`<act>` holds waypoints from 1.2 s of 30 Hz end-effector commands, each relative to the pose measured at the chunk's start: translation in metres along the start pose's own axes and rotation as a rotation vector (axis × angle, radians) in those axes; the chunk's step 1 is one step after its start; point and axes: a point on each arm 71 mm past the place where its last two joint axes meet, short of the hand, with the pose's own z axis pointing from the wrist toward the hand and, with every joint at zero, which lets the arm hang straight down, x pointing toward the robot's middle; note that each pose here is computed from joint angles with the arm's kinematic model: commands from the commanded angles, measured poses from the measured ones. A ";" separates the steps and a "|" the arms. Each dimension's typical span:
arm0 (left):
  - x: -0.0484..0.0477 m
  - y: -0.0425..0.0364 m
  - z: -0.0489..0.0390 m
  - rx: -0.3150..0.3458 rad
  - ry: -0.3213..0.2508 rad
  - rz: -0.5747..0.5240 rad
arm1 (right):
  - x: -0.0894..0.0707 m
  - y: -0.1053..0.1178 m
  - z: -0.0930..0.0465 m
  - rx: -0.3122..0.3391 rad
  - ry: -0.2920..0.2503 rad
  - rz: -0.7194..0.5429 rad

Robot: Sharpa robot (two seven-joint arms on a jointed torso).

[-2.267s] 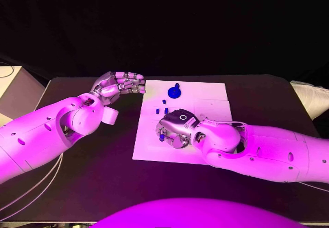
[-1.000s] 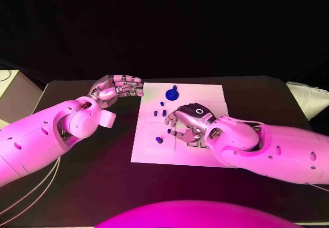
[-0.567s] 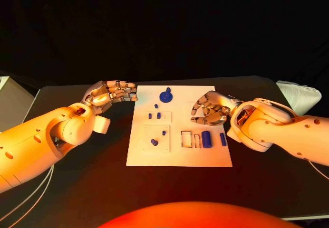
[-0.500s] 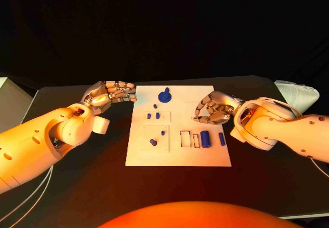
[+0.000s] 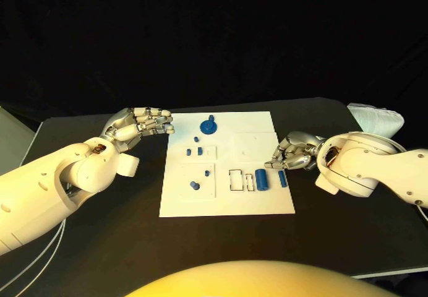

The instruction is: Assemble the parts on the task board

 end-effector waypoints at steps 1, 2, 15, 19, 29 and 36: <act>0.0016 -0.0001 -0.0001 0.011 0.011 -0.007 | 0.009 -0.004 0.000 0.062 0.040 -0.046; 0.0016 0.0000 -0.0001 0.011 0.011 -0.007 | 0.011 -0.004 0.001 0.063 0.042 -0.050; 0.0009 -0.0003 -0.0013 0.007 0.012 -0.006 | 0.033 0.001 0.011 0.061 0.082 -0.127; 0.0007 -0.0004 -0.0015 0.006 0.012 -0.005 | 0.036 0.003 0.013 0.057 0.082 -0.145; 0.0006 -0.0005 -0.0018 0.005 0.013 -0.005 | 0.045 0.007 0.020 0.049 0.083 -0.169; 0.0001 -0.0005 -0.0021 0.004 0.012 -0.004 | 0.048 0.009 0.022 0.045 0.081 -0.175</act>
